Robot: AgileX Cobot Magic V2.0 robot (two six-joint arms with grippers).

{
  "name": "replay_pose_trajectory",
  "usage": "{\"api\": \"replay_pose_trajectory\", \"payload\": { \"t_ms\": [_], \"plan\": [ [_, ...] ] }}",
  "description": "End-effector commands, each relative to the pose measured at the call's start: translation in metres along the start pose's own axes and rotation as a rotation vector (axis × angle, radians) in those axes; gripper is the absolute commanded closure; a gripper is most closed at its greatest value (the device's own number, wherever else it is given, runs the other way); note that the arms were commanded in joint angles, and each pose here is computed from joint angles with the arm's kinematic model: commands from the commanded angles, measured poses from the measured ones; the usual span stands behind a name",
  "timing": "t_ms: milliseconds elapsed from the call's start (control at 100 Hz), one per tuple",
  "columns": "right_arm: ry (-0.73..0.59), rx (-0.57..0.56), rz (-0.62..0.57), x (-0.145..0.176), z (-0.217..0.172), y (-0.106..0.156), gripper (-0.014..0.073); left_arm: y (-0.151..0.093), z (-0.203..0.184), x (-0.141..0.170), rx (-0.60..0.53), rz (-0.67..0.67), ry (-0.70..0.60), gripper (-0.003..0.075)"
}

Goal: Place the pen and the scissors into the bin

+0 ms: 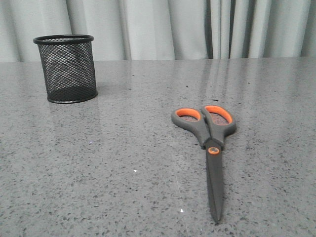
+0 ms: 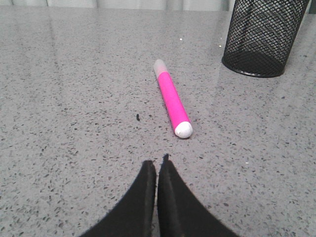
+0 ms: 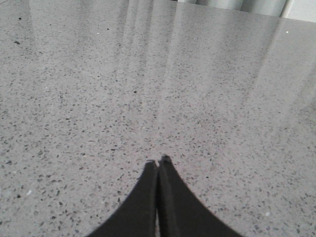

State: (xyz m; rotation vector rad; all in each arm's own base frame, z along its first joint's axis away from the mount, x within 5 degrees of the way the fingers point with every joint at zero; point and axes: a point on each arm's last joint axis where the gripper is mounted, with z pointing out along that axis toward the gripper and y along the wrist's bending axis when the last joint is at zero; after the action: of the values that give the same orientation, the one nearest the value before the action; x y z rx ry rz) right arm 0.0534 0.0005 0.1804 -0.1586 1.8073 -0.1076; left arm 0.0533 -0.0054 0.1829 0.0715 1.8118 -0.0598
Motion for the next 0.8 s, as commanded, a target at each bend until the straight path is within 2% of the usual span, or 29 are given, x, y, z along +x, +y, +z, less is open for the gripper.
{"api": "replay_pose_trajectory", "payload": {
  "t_ms": [0, 700, 790],
  "plan": [
    [-0.04, 0.012, -0.008, 0.0007, 0.0001, -0.0002, 0.0653, 0.0002, 0.0023, 0.0083, -0.002, -0.013, -0.038, 0.0739],
    [-0.04, 0.012, -0.008, 0.0007, 0.0001, -0.0002, 0.0653, 0.0002, 0.0023, 0.0083, -0.002, -0.013, -0.038, 0.0739],
    [-0.078, 0.019, -0.008, -0.0028, -0.0001, -0.0007, 0.0653, 0.0006, 0.0022, 0.0081, -0.007, 0.003, -0.04, 0.0739]
  ]
}}
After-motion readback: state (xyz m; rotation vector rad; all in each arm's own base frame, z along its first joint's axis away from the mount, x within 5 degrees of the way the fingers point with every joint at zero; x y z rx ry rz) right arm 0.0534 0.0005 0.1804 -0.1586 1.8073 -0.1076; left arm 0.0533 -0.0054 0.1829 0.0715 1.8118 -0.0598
